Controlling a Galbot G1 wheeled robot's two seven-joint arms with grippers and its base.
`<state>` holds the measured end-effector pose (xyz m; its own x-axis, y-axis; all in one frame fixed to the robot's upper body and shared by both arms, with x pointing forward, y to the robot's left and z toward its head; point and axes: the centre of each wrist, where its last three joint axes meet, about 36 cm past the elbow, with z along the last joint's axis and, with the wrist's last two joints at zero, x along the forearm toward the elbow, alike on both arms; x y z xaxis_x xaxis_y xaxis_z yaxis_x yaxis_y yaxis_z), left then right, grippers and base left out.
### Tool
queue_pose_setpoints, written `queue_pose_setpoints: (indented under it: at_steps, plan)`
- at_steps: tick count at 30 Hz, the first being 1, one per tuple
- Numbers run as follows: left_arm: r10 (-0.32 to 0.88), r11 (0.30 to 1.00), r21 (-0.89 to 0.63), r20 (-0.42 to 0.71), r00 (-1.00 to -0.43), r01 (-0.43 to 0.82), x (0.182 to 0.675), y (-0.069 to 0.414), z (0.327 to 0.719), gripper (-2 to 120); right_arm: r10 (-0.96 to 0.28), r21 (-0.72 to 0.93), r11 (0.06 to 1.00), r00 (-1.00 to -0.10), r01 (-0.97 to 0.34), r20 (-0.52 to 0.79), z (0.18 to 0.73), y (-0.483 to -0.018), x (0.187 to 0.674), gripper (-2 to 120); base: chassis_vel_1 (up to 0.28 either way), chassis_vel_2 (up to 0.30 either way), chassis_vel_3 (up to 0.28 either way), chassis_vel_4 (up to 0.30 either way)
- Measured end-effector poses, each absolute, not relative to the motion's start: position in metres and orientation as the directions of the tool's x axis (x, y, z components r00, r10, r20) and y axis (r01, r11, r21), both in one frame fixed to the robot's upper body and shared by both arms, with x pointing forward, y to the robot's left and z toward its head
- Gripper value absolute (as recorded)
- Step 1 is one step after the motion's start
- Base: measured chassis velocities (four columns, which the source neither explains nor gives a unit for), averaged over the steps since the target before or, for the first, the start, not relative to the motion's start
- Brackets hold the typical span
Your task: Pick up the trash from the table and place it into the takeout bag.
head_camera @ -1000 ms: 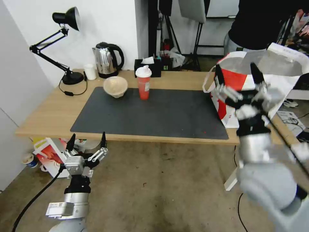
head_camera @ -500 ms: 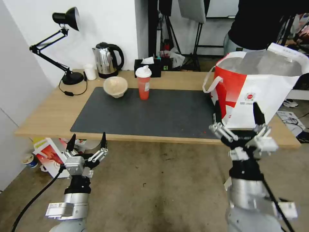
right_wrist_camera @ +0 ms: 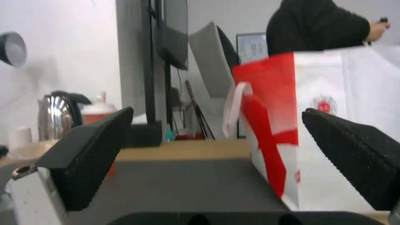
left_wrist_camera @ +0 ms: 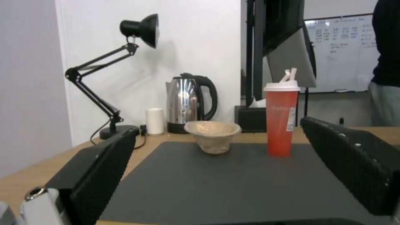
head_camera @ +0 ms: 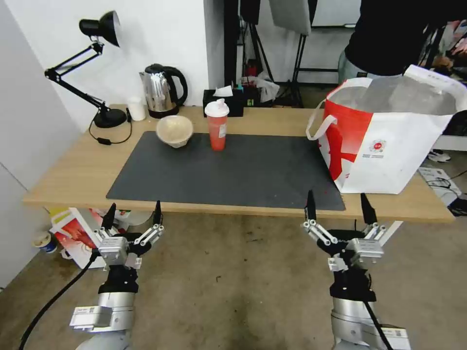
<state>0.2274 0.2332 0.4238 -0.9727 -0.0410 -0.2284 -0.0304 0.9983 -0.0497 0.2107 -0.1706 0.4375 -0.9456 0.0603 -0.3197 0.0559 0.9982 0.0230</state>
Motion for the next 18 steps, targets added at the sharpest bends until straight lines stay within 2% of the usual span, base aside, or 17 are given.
queue_pose_setpoints:
  at_steps: [5,18]
  plan:
    - [-0.042,0.998,-0.050,-0.227,-0.973,-0.031,0.226,0.233,0.424,99,0.080,0.019,0.997,-0.964,0.077,-0.252,0.434,-0.168,0.201,100,0.000,0.000,0.000,0.000]
    - [-0.039,0.998,-0.049,-0.222,-0.974,-0.028,0.223,0.231,0.423,99,0.103,0.009,0.995,-0.975,0.103,-0.197,0.429,-0.168,0.194,100,0.000,0.000,0.000,0.000]
